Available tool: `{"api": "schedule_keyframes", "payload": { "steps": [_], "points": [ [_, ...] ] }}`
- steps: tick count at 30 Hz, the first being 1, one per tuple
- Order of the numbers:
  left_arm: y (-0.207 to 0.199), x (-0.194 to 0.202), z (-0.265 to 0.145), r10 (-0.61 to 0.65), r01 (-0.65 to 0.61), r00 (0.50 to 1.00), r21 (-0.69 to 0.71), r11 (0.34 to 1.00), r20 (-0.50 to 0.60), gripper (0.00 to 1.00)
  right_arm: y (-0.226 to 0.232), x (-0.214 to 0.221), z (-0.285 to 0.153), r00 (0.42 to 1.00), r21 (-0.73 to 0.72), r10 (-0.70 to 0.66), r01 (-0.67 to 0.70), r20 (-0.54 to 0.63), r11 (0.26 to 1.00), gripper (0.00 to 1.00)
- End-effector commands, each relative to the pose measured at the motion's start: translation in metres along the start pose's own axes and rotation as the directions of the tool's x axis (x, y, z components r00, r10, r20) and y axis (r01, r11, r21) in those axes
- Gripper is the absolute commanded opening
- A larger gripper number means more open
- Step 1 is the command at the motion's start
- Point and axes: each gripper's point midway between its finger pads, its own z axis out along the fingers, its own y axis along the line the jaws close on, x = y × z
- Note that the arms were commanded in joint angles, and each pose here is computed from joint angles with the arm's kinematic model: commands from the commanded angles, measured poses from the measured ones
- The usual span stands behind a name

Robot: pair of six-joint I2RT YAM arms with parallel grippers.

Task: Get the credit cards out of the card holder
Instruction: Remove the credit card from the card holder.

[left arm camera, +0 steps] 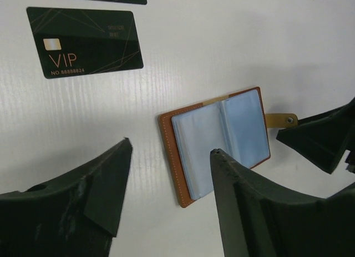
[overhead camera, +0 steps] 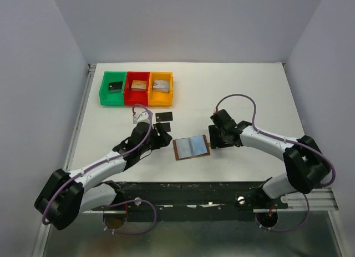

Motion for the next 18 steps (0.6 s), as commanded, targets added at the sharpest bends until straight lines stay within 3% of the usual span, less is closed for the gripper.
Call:
{"api": "schedule_keyframes", "payload": {
  "steps": [1,4,10,14,18],
  "points": [
    [-0.001,0.005,-0.003,-0.043,0.043,0.999,0.015,0.999,-0.006,0.79,-0.002,-0.015,0.009,0.999,-0.004,0.036,-0.036,0.004,0.999,0.58],
    [-0.003,0.003,-0.008,-0.062,0.060,0.998,0.059,0.996,0.027,0.99,-0.006,-0.018,0.015,0.999,-0.011,0.053,-0.053,-0.014,0.999,0.50],
    [-0.013,-0.010,-0.021,-0.124,0.103,0.984,0.162,0.981,0.126,0.99,0.003,-0.023,0.019,0.998,-0.056,0.055,-0.056,-0.017,0.997,0.45],
    [-0.010,-0.007,-0.021,-0.129,0.116,0.987,0.128,0.985,0.096,0.99,0.006,-0.026,0.019,0.998,-0.071,0.055,-0.055,-0.010,0.996,0.52],
    [-0.013,-0.004,-0.020,-0.115,0.106,0.991,0.130,0.986,0.070,0.99,0.008,-0.028,0.022,0.999,-0.069,0.051,-0.052,-0.017,0.996,0.53]
  ]
}}
